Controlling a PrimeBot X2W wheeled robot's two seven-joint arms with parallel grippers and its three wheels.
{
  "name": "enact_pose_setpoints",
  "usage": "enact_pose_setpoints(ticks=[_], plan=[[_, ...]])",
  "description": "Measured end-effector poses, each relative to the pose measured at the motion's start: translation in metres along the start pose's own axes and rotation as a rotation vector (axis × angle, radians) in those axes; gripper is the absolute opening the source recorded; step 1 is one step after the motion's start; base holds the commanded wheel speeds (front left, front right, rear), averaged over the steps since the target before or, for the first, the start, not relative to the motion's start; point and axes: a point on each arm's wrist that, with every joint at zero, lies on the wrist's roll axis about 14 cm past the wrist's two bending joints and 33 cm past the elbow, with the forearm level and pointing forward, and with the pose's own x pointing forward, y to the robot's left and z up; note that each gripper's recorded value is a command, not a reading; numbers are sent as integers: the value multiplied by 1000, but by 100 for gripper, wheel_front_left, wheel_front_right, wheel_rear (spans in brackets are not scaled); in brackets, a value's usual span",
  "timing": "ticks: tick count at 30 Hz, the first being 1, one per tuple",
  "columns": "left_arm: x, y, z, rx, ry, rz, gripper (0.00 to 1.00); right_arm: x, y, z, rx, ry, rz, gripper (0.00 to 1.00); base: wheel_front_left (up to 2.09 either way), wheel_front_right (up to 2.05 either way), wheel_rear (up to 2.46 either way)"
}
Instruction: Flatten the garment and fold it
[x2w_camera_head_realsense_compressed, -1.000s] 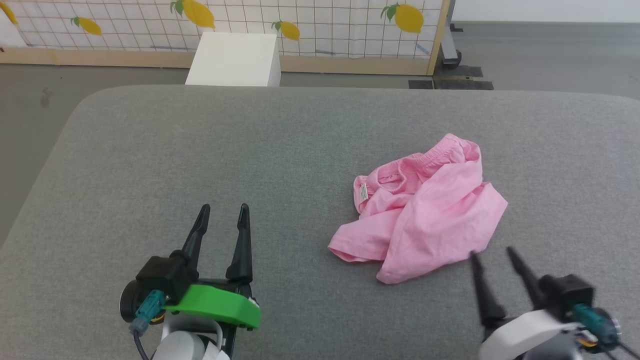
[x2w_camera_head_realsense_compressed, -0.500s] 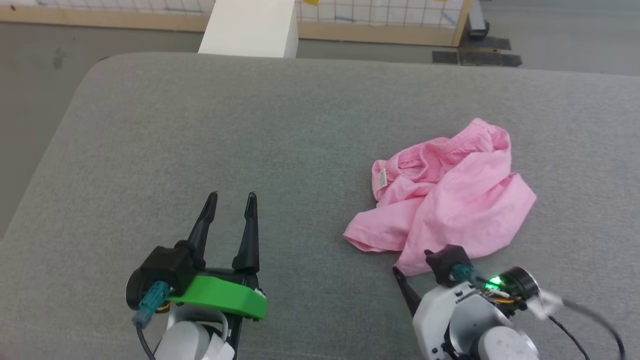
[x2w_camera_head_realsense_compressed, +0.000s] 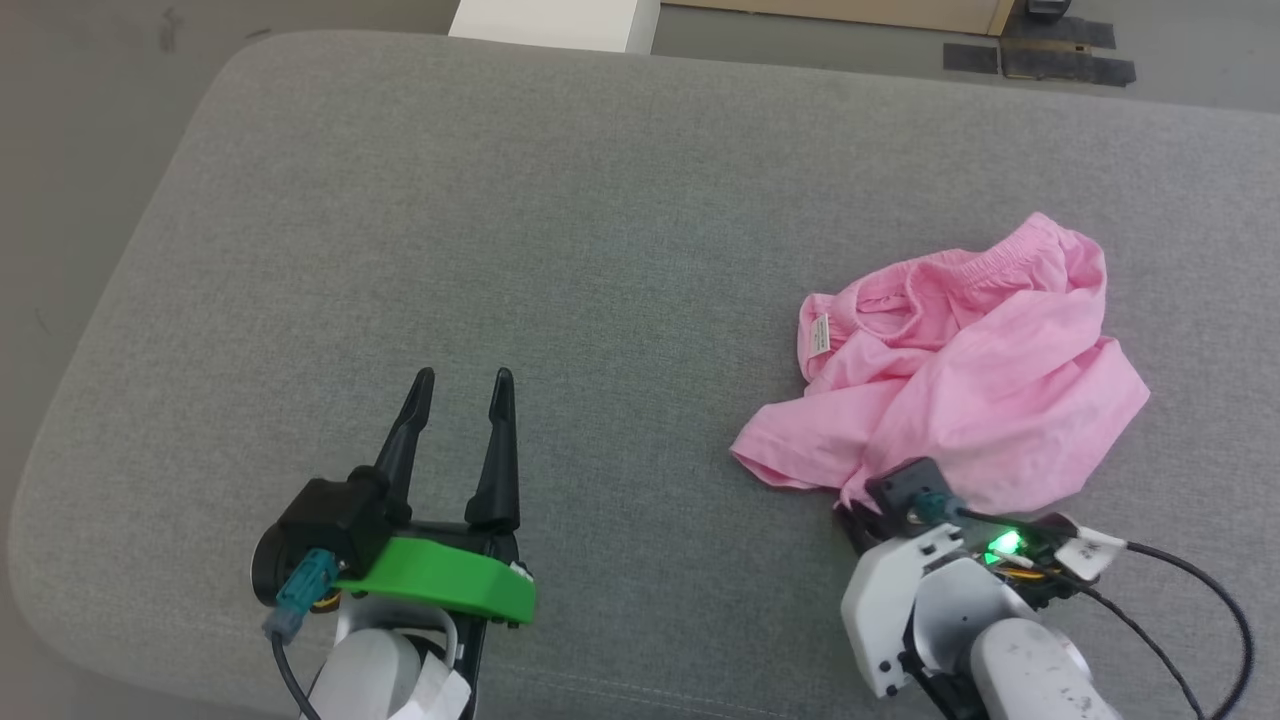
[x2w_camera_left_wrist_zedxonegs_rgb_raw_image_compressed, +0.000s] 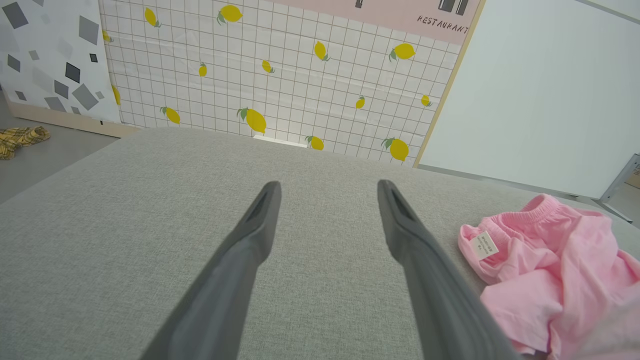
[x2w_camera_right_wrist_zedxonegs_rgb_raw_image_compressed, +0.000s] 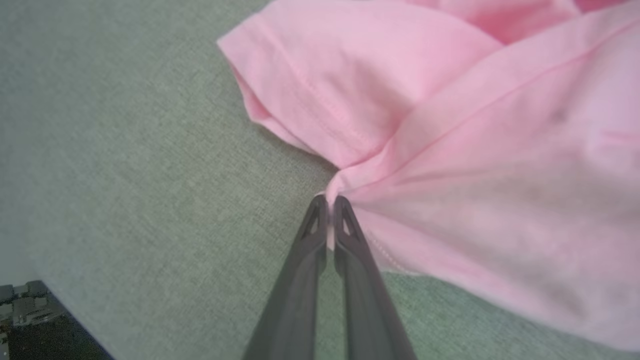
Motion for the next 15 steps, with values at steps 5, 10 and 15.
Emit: enact_pose_setpoints(ticks=[5, 10, 15], plan=[[-1, -2, 5, -2, -13, -8, 100, -20, -21, 24, 110, -153, -58, 0, 0, 0, 0], [-3, -13, 12, -6, -33, -39, 100, -68, -81, 31, 265, -306, -242, 0, 0, 0, 0], [-3, -26, 15, -16, -43, -81, 100, -136, -168, -18, 411, -310, -559, 0, 0, 0, 0]])
